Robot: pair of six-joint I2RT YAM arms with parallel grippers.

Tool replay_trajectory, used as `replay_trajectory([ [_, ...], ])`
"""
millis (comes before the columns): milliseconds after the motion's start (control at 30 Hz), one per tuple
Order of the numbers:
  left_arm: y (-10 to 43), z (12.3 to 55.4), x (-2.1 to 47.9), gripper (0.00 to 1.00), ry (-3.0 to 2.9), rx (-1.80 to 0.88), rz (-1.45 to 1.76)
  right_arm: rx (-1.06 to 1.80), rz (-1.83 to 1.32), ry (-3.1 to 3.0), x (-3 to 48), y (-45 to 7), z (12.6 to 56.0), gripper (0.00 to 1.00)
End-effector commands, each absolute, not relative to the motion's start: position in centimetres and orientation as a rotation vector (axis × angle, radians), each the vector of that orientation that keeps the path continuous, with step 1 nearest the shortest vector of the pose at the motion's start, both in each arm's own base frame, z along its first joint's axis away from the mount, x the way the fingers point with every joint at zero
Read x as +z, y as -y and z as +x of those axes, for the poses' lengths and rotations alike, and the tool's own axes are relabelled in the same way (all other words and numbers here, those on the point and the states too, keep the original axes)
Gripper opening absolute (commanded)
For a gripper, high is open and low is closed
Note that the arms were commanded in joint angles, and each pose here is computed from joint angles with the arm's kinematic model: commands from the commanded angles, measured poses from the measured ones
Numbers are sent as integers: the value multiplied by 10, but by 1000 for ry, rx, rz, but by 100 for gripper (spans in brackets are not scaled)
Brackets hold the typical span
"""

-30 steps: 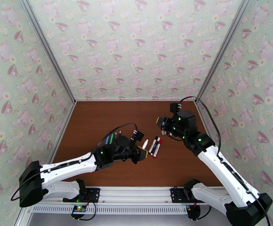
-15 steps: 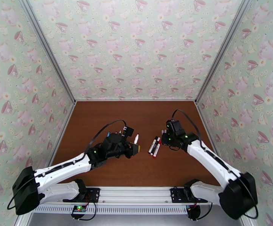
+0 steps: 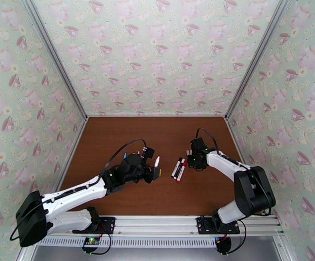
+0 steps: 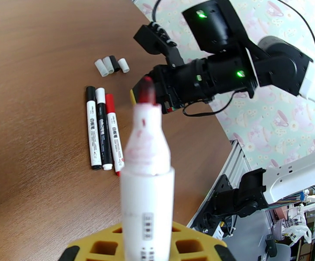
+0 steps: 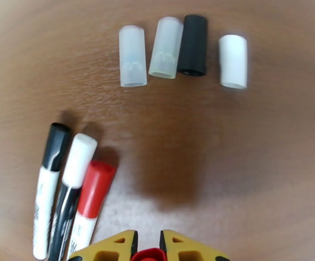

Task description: Open the pen caps

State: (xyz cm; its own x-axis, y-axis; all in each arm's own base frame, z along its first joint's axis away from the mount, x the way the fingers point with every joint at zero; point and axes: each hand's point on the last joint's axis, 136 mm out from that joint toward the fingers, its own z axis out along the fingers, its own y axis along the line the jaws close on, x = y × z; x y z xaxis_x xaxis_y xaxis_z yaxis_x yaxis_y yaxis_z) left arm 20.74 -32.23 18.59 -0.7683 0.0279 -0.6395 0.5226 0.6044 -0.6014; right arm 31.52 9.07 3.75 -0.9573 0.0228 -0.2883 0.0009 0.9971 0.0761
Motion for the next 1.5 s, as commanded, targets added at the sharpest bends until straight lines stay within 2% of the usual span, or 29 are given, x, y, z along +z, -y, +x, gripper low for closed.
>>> replay_trajectory([
  [0, 324, 209, 186, 3, -2257, -1111, 426, 107, -46, -2809, 43, -95, 337, 11],
  [433, 320, 209, 186, 3, -2264, -1096, 423, 69, -82, -2859, 24, -96, 349, 16],
  [800, 320, 210, 189, 2, -2264, -1100, 420, 50, -81, -2862, 22, -95, 351, 27],
  [1200, 319, 212, 176, 2, -2303, -1067, 405, 85, -50, -2782, 59, -100, 346, 35],
  [1467, 310, 225, 151, 2, -2392, -927, 357, 200, -53, -2640, 97, -122, 317, 44],
])
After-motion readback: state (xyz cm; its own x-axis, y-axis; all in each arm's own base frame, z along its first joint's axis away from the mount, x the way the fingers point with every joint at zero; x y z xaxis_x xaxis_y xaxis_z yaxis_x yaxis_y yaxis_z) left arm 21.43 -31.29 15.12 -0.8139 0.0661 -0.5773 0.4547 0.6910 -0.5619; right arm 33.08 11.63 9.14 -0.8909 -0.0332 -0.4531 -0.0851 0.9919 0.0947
